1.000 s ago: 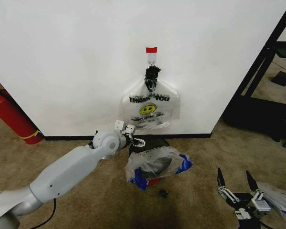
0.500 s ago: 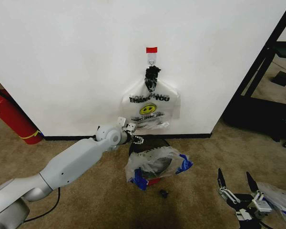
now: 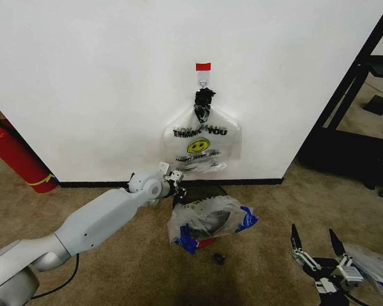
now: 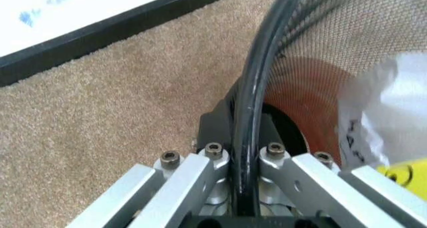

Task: Pick up the garbage bag from the wall and place it over the trash bin.

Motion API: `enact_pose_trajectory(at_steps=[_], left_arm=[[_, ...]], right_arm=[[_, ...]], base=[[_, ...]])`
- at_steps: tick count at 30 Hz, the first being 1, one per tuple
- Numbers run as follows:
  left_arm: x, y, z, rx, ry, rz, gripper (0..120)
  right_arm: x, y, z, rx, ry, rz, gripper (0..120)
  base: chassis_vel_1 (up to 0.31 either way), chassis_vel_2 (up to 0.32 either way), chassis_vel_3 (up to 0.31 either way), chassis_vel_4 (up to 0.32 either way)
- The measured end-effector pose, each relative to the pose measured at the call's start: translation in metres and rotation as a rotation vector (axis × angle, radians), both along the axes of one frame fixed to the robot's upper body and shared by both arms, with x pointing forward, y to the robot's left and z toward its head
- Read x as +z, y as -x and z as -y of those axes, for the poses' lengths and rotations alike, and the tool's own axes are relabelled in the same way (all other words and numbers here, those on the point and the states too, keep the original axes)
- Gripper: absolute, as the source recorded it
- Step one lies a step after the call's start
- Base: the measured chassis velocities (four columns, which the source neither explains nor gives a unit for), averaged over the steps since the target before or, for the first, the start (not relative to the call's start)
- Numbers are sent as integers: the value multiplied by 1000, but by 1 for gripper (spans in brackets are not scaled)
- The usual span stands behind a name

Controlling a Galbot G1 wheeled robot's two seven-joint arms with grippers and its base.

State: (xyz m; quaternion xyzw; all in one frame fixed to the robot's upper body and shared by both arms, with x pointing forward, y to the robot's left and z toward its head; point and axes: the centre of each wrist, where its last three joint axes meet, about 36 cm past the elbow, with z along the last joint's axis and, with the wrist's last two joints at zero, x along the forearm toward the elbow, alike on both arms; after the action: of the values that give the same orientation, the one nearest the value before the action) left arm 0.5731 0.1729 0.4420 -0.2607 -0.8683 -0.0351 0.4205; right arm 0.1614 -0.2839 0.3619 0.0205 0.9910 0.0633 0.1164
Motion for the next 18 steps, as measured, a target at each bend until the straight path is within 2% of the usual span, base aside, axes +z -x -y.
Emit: enact_pose_trajectory(at_steps=[6,13,14,15,18], left_arm=[[4,10,-6,21,10,2,0],[11,31,-17,130,12,-5,0],[16,36,-21,155,19,-9,0],[19,56,-29,225,2,-25,0],[26,73,-34,310,11,-8,0]], right_arm=[[0,-1,0,-5,-2,-1,100],[-2,-2,-1,-6,-10,-4,100],[-2,-2,-2,-6,-11,-4,100],[-1,-4,-2,-5,-11,-13,100],[0,-8,-2,-12,-8,-28,100]], base=[[0,0,0,0],[0,0,0,0],[0,0,0,0],[0,0,0,0],[0,0,0,0]])
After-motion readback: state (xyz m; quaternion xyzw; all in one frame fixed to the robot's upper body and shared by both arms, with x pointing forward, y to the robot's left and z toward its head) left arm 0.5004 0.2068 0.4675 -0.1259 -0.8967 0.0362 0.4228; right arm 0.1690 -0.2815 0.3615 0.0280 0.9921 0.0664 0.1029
